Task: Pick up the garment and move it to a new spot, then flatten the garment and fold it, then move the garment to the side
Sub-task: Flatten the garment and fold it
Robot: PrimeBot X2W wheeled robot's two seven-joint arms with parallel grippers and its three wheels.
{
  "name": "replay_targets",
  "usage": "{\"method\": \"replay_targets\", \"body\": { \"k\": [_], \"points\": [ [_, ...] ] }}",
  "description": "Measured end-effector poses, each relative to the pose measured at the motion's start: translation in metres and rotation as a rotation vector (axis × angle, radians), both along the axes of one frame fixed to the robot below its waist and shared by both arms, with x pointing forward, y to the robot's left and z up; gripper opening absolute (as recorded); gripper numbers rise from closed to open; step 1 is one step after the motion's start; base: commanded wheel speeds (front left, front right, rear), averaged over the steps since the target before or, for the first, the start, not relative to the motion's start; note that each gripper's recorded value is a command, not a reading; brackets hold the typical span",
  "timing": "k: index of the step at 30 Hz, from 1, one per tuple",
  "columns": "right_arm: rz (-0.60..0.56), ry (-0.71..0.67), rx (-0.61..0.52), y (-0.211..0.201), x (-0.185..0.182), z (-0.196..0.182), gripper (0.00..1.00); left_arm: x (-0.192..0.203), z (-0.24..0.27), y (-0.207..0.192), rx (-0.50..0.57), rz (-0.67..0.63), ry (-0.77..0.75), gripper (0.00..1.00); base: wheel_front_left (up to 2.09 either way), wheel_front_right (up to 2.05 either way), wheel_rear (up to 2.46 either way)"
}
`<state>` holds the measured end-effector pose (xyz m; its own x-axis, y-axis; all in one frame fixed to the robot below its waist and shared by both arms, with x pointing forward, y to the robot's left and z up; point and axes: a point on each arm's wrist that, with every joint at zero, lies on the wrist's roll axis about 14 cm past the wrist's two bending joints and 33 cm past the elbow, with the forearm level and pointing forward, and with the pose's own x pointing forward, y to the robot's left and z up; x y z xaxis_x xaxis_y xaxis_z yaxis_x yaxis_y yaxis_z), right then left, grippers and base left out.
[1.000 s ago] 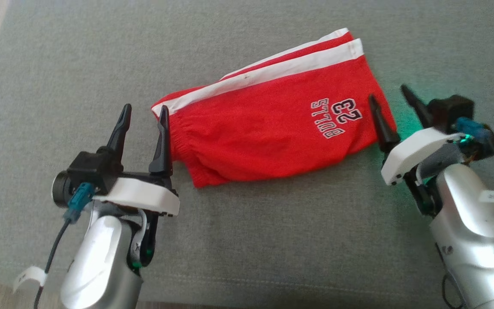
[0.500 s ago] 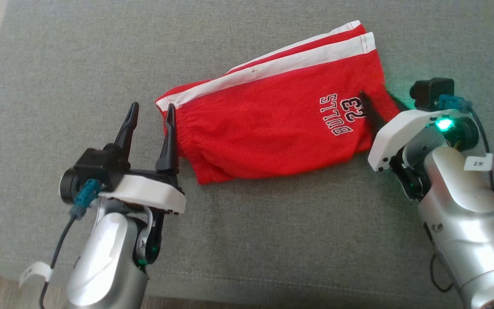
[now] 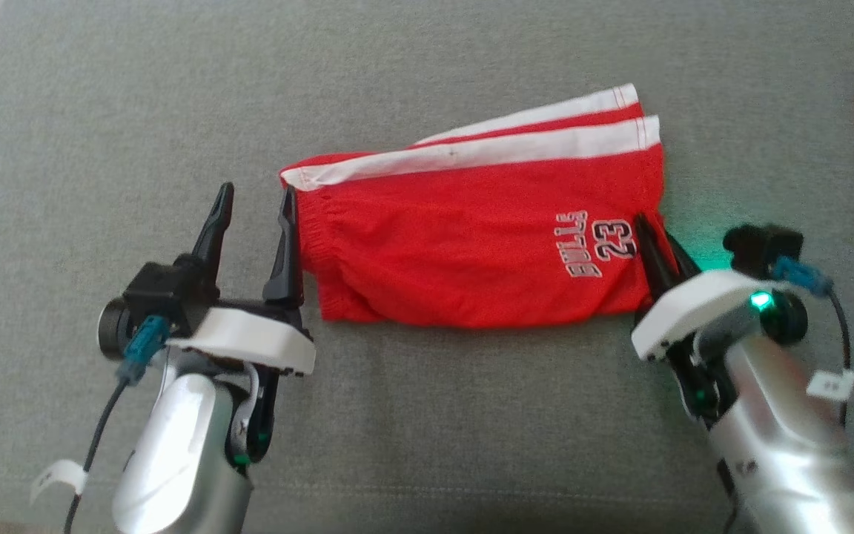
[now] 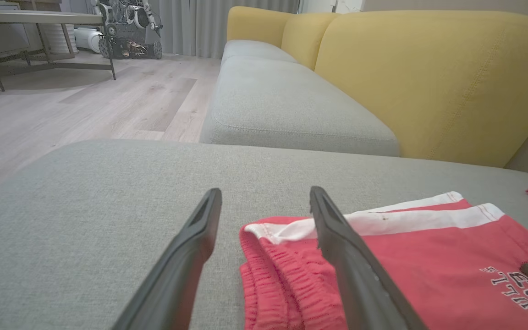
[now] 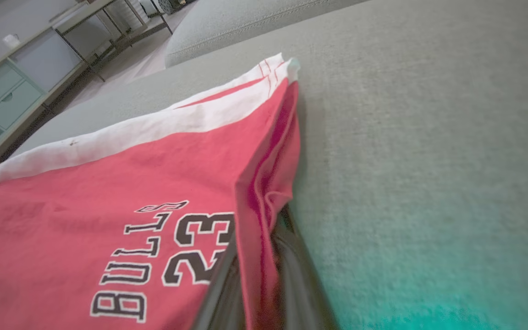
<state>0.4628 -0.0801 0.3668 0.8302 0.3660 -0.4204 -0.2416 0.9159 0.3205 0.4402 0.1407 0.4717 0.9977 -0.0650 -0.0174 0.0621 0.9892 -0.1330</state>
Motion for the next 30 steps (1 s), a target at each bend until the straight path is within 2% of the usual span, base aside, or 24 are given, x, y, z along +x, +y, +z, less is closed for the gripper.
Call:
{"method": "replay_targets", "body": {
  "k": [10, 19, 24, 30],
  "points": [
    [-0.179, 0.017, 0.057, -0.041, -0.047, -0.004, 0.0, -0.005, 0.002, -0.009, 0.006, -0.032, -0.002, 1.0, 0.0, 0.0, 0.0],
    [-0.214, 0.008, 0.042, -0.055, -0.053, 0.005, 0.0, -0.01, 0.0, -0.01, 0.015, -0.041, 0.007, 1.0, 0.0, 0.0, 0.0],
    [-0.124, -0.07, 0.013, -0.036, -0.044, 0.034, 0.0, -0.012, 0.007, -0.009, 0.022, -0.04, -0.006, 1.0, 0.0, 0.0, 0.0],
    [0.115, -0.192, 0.007, 0.035, -0.029, 0.088, 0.0, -0.02, 0.017, -0.007, 0.019, -0.035, -0.027, 1.0, 0.0, 0.0, 0.0]
  ]
}}
